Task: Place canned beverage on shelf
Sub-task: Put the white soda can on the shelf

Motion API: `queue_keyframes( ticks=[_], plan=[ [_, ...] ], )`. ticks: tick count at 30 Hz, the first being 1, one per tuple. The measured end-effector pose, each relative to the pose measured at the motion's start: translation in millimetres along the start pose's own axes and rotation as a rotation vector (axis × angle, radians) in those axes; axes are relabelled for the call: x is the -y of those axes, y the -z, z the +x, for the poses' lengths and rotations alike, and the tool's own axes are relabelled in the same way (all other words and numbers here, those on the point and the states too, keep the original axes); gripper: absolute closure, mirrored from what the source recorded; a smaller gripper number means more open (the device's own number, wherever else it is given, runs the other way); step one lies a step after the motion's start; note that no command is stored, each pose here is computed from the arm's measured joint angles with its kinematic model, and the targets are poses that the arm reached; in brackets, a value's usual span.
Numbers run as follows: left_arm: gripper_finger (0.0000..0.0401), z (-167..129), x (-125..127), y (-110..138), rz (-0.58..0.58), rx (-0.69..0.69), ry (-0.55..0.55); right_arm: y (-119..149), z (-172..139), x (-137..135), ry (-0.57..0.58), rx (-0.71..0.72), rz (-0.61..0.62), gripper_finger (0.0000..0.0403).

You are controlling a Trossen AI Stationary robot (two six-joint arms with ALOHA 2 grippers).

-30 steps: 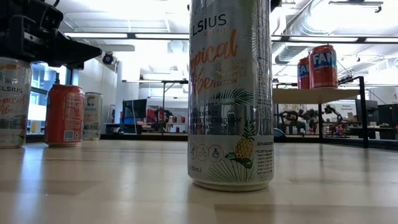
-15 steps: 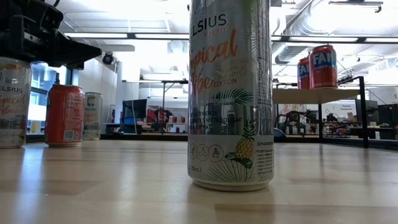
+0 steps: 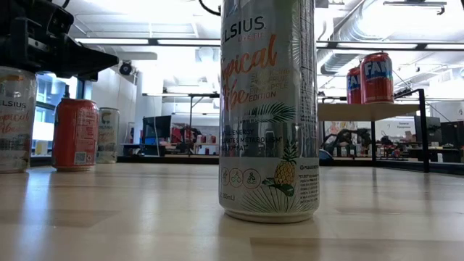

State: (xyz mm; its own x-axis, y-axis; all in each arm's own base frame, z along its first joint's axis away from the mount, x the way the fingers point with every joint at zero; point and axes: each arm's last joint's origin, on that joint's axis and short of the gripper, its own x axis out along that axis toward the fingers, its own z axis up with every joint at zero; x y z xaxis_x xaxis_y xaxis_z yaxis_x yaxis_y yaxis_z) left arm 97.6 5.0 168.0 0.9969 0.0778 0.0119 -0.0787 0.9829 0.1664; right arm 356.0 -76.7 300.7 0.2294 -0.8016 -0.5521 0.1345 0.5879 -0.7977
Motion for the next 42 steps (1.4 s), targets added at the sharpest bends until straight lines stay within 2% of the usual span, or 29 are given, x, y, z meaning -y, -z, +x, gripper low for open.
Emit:
queue_keyframes(
  ticks=[8, 13, 17, 24, 27, 29, 31, 36, 42],
  plan=[
    [0.0398, 0.0, 0.0, 0.0, 0.0, 0.0, 0.0, -4.4, 10.2, -11.3, 0.049, 0.127, -0.045, 0.0196],
    [0.0398, 0.0, 0.0, 0.0, 0.0, 0.0, 0.0, -5.7, 17.7, -6.8, 0.158, 0.115, -0.081, 0.0196],
    [0.0398, 0.0, 0.0, 0.0, 0.0, 0.0, 0.0, -7.2, 15.1, -7.8, 0.185, 0.109, -0.114, 0.0196],
    [0.0398, 0.0, 0.0, 0.0, 0.0, 0.0, 0.0, -5.8, 5.9, -15.9, 0.148, 0.116, -0.151, 0.0196],
    [0.0398, 0.0, 0.0, 0.0, 0.0, 0.0, 0.001, -5.5, -8.7, -12.8, -0.015, 0.265, -0.066, 0.0196],
    [0.0398, 0.0, 0.0, 0.0, 0.0, 0.0, 0.0, -8.1, -19.2, -7.0, -0.054, 0.356, 0.006, 0.0196],
    [0.0398, 0.0, 0.0, 0.0, 0.0, 0.0, 0.0, -9.7, -28.1, -1.1, -0.032, 0.403, 0.031, 0.0196],
    [0.0398, 0.0, 0.0, 0.0, 0.0, 0.0, 0.0, -15.5, -44.7, 0.4, 0.009, 0.494, -0.054, 0.0196],
    [0.0398, 0.0, 0.0, 0.0, 0.0, 0.0, 0.001, -18.0, -34.8, -11.2, 0.025, 0.428, -0.11, 0.0196]
  ],
)
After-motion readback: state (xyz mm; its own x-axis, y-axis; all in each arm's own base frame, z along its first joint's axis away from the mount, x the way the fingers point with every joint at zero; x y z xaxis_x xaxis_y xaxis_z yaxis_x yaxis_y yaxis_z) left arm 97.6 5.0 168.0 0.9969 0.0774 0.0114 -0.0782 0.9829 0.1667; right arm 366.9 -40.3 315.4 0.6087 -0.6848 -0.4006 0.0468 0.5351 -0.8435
